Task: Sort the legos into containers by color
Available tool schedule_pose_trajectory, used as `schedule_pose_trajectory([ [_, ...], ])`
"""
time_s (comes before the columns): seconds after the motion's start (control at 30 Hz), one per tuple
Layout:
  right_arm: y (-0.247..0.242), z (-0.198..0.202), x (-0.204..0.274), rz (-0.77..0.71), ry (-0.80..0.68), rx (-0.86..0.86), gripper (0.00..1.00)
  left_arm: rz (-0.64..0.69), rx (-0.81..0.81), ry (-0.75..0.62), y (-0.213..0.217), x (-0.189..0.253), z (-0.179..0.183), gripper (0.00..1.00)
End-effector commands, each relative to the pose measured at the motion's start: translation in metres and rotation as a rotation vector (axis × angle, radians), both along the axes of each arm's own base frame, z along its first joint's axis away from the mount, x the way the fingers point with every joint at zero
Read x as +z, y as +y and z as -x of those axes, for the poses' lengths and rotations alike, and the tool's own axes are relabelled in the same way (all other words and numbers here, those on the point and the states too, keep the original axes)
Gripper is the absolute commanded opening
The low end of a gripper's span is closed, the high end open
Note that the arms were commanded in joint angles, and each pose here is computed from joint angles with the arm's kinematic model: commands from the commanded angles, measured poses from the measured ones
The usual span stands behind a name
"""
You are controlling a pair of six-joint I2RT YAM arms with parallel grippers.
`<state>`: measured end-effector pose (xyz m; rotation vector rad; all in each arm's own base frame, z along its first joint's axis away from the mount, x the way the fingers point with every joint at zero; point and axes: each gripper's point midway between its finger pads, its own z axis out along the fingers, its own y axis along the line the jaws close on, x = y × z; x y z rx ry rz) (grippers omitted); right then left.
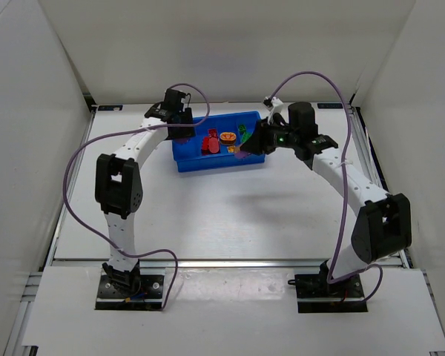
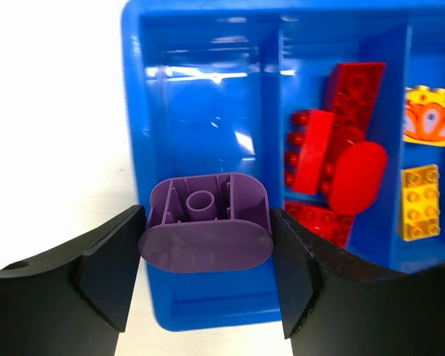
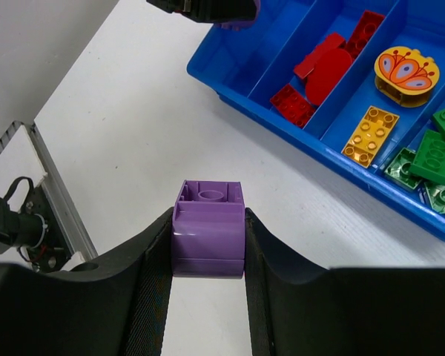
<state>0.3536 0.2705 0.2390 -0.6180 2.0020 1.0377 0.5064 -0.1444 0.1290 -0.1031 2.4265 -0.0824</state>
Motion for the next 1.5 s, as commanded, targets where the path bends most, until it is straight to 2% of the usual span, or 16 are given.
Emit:
schedule_pose_trajectory([
  [0.0,0.005,-0.010,0.024,-0.039,-0.049,0.002,0.00,-0.038,0.005,-0.041,0.009,0.017,-0.008,0.39],
  [0.07,0.005,-0.014,0.025,-0.047,-0.040,-0.009,0.00,-0.040,-0.006,-0.031,0.009,0.014,-0.006,0.52],
  [0.1,0.004,-0.016,0.026,-0.055,-0.035,-0.019,0.00,-0.043,-0.014,-0.024,0.009,0.012,-0.004,0.67],
  [0.43,0.005,-0.025,0.023,-0.098,0.061,-0.055,0.00,0.067,-0.144,0.013,-0.012,0.012,0.008,0.97],
  [0.53,0.002,-0.029,0.021,-0.105,0.089,-0.078,0.00,0.107,-0.213,-0.020,-0.022,0.030,0.015,0.96],
  [0.57,0.002,-0.030,0.020,-0.116,0.118,-0.095,0.00,0.127,-0.238,-0.098,-0.023,0.061,0.019,0.94],
  [0.63,-0.005,-0.036,0.017,-0.130,0.157,-0.136,0.00,0.194,-0.354,-0.222,-0.040,0.078,0.027,0.90],
  [0.73,-0.008,-0.039,0.013,-0.151,0.235,-0.185,0.00,0.193,-0.607,-0.384,-0.070,0.114,0.070,0.84],
  [0.77,-0.010,-0.040,0.012,-0.157,0.257,-0.197,0.00,0.086,-0.741,-0.414,-0.072,0.102,0.085,0.83],
  [0.83,-0.008,-0.040,0.012,-0.185,0.317,-0.207,0.00,0.042,-0.896,-0.527,-0.089,0.124,0.118,0.82],
  [0.87,-0.005,-0.039,0.011,-0.194,0.343,-0.212,0.00,-0.028,-0.978,-0.530,-0.089,0.102,0.134,0.82],
  [0.93,-0.004,-0.039,0.011,-0.221,0.404,-0.239,0.00,-0.105,-1.071,-0.675,-0.099,0.123,0.158,0.82],
  [1.0,-0.002,-0.038,0.013,-0.240,0.435,-0.251,0.00,-0.202,-1.144,-0.755,-0.097,0.115,0.179,0.82],
  [1.2,0.008,-0.038,0.022,-0.303,0.584,-0.332,0.00,-0.422,-1.191,-0.973,-0.111,0.114,0.197,0.71],
  [1.3,0.016,-0.041,0.038,-0.340,0.607,-0.345,0.00,-0.547,-1.181,-1.073,-0.118,0.118,0.198,0.71],
  [1.47,0.028,-0.042,0.056,-0.392,0.646,-0.381,0.00,-0.625,-1.134,-1.183,-0.132,0.133,0.195,0.71],
])
